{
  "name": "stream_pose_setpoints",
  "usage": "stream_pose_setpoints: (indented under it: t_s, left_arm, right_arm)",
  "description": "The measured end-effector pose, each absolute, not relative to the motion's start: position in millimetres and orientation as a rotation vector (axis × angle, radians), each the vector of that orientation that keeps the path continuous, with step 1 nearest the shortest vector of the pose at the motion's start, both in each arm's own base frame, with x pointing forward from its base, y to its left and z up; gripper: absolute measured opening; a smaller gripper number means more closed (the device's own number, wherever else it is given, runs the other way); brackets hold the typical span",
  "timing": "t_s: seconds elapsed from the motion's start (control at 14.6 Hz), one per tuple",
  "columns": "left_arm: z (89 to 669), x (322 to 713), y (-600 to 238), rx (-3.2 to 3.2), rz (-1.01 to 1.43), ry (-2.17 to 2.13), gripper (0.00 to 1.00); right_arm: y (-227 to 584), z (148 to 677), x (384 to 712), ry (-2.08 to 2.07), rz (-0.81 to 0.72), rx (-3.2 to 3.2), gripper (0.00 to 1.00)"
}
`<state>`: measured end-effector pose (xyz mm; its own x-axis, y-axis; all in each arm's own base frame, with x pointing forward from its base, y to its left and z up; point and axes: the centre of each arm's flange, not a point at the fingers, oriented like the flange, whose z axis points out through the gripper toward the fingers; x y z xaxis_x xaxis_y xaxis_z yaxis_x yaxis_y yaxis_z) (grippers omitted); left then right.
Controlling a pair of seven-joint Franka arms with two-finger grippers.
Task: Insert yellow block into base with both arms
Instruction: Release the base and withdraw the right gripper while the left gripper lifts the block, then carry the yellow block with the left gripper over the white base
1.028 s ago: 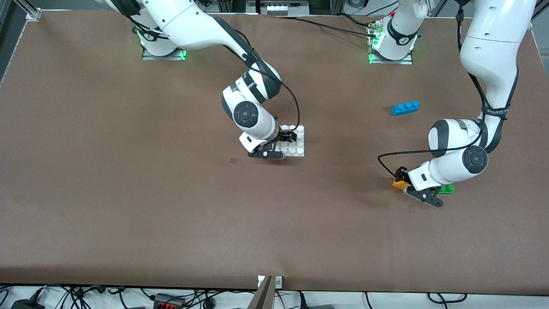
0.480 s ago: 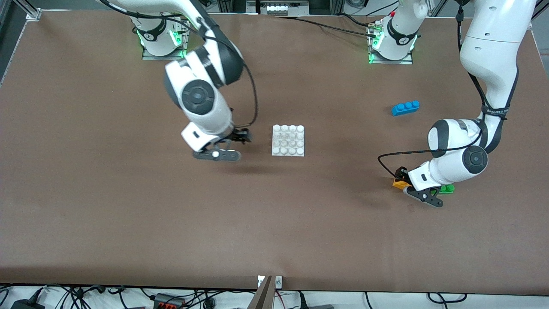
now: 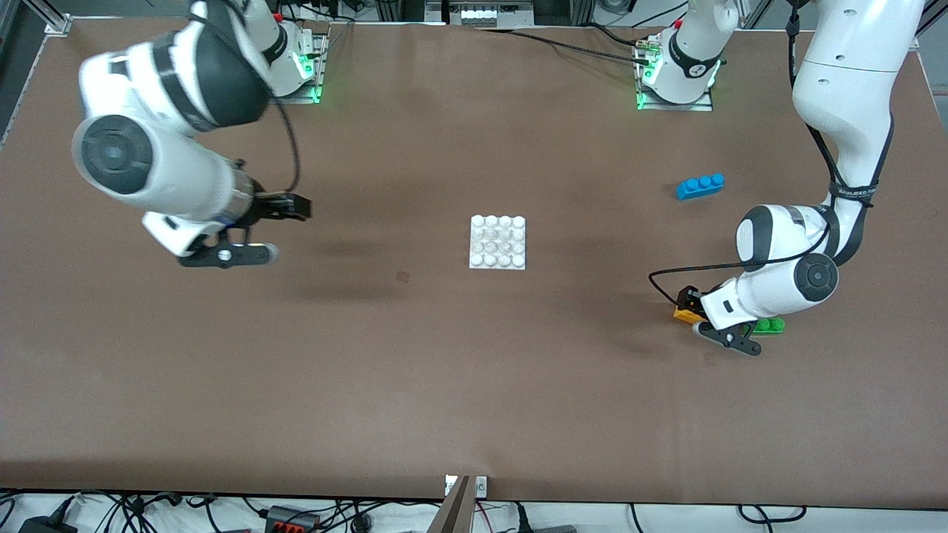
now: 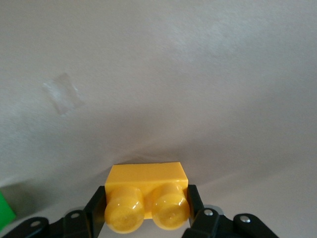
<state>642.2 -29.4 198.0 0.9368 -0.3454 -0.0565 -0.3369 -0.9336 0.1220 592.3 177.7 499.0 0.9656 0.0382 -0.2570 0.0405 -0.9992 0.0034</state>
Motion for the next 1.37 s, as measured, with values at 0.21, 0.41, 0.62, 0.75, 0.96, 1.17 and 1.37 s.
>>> stream_pose_setpoints:
  t_s: [0.21,0.41,0.62,0.75,0.96,1.17,1.37]
  left_arm:
    - [216.1,637.8,-51.9,2.963,-0.184,-0.498,0.67]
    - [250.5,628.6,-104.7,2.918,-0.230,-0.410,0.67]
    - [272.7,613.4,-166.1,2.872,-0.275,-0.277,0.67]
    - [277.6,601.5,-205.8,2.865,-0.306,-0.178,0.67]
    - [276.6,576.0,-271.4,2.874,-0.356,-0.027,0.67]
    - [265.9,542.3,-345.2,2.884,-0.353,0.025,0.67]
    - [254.5,533.6,-364.7,2.876,-0.340,0.026,0.67]
  right_arm:
    - [119.9,527.2,589.8,0.105,-0.407,3.109,1.00]
    - [41.1,548.0,583.3,0.175,-0.434,3.133,1.00]
    - [-41.0,564.2,567.9,0.390,-0.387,3.179,1.00]
    - [-70.2,572.8,553.8,0.387,-0.259,3.195,1.00]
    - [-78.5,577.1,522.8,0.362,-0.160,3.163,1.00]
    - [-64.6,578.8,509.5,0.152,-0.147,3.146,1.00]
    - [-46.5,595.5,513.7,0.033,-0.070,3.120,1.00]
